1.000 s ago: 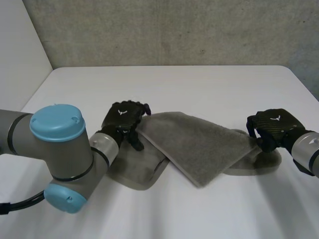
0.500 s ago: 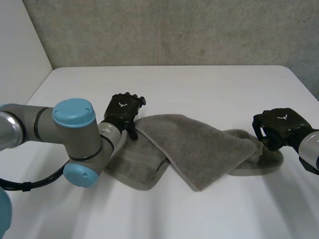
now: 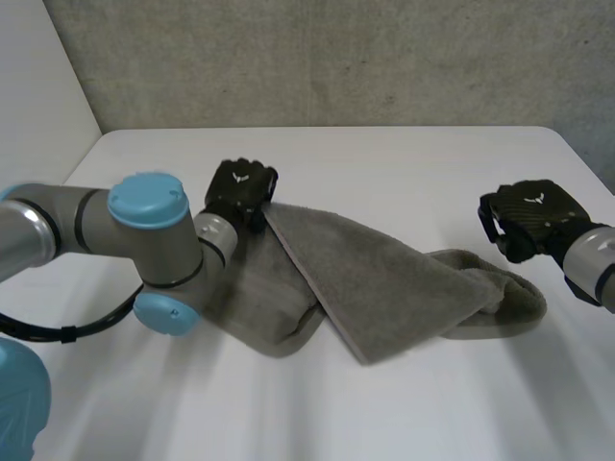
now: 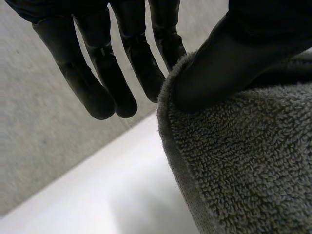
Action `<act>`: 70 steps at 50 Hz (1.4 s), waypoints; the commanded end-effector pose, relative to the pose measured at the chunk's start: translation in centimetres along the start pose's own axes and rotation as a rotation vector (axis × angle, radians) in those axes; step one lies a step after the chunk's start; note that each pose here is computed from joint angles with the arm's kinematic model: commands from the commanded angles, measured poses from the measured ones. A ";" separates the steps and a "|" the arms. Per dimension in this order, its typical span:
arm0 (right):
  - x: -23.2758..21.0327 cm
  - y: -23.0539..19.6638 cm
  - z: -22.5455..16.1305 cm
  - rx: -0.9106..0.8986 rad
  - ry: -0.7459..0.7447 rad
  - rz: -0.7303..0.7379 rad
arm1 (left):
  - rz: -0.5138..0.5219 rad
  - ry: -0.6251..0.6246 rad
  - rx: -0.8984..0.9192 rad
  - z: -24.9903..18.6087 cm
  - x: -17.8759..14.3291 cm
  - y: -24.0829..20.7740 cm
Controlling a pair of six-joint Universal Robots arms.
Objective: Fold the towel.
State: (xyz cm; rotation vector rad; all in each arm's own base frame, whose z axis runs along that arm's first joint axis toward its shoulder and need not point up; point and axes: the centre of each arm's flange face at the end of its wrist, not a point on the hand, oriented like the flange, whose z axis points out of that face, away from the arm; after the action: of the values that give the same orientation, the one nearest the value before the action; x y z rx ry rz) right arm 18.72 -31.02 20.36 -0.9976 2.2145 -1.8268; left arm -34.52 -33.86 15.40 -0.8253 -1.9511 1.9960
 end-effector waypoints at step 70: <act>-5.0 -13.4 -4.6 0.287 -0.052 0.001 | 0.007 -0.123 0.252 -5.8 -4.7 -11.2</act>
State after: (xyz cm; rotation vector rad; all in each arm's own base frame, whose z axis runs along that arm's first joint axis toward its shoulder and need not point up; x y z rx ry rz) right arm 28.84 -25.46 25.93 -1.0016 1.8732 -1.9706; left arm -30.47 -32.00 21.87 -0.7126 -1.8567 2.1722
